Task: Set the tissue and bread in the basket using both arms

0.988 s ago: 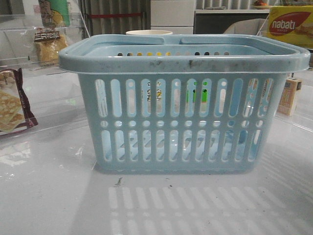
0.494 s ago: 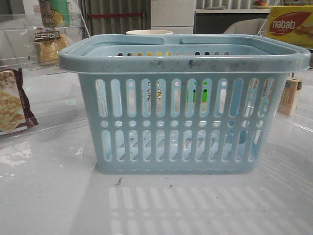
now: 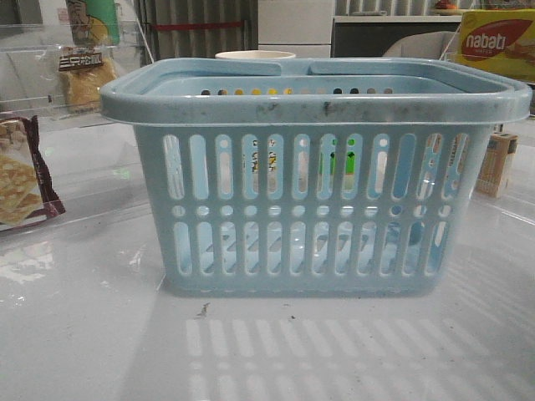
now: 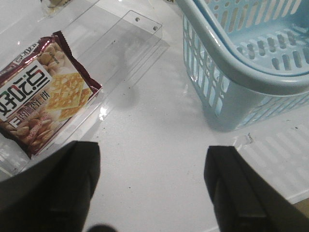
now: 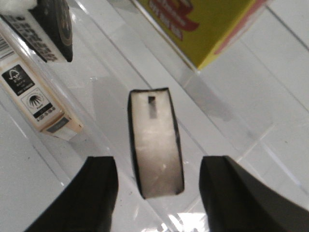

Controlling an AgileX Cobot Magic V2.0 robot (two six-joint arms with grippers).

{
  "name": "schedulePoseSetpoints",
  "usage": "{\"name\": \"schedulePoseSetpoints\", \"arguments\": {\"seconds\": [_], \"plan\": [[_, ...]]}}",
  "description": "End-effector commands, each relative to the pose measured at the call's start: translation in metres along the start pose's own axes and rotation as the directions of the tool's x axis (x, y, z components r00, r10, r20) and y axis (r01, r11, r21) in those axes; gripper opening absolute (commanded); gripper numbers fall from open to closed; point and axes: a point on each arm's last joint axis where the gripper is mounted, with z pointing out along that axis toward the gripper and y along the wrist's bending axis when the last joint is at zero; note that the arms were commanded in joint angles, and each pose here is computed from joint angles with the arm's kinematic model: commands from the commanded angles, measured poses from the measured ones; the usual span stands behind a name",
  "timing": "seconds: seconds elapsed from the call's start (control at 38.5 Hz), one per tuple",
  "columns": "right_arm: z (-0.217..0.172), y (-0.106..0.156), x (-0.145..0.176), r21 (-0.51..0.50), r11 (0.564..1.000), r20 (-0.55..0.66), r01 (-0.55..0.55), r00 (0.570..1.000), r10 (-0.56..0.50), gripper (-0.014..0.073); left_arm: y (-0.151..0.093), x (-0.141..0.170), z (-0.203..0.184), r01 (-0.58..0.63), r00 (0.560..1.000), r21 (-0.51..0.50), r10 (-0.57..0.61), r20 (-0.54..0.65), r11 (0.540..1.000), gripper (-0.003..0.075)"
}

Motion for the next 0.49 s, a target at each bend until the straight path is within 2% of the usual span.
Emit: {"name": "schedulePoseSetpoints", "arguments": {"seconds": [0.0, 0.08, 0.13, 0.34, 0.47], "plan": [[-0.023, -0.005, -0.022, 0.013, 1.0, 0.159, 0.007, 0.987, -0.009, 0.0379, -0.001, -0.015, -0.007, 0.002, 0.994, 0.002, -0.003, 0.107, 1.0, 0.0504], [-0.022, -0.005, -0.022, 0.012, 1.0, 0.16, 0.005, 0.987, -0.007, 0.023, -0.001, -0.015, -0.007, 0.002, 0.994, 0.002, -0.003, 0.107, 1.0, 0.0504], [-0.027, -0.005, -0.023, 0.013, 1.0, 0.167, 0.004, 0.986, -0.006, 0.0187, -0.001, -0.015, -0.007, 0.002, 0.994, 0.002, -0.003, 0.107, 1.0, 0.0504], [-0.107, 0.007, -0.032, -0.016, 1.0, 0.303, 0.02, 0.953, -0.014, 0.0181, -0.001, -0.015, -0.007, 0.002, 0.994, 0.002, -0.003, 0.107, 1.0, 0.0504], [-0.162, 0.043, -0.027, -0.117, 0.99, 0.37, 0.082, 0.928, -0.033, 0.0181, -0.001, -0.015, -0.007, 0.002, 0.994, 0.002, -0.003, 0.107, 1.0, 0.0504]]}}
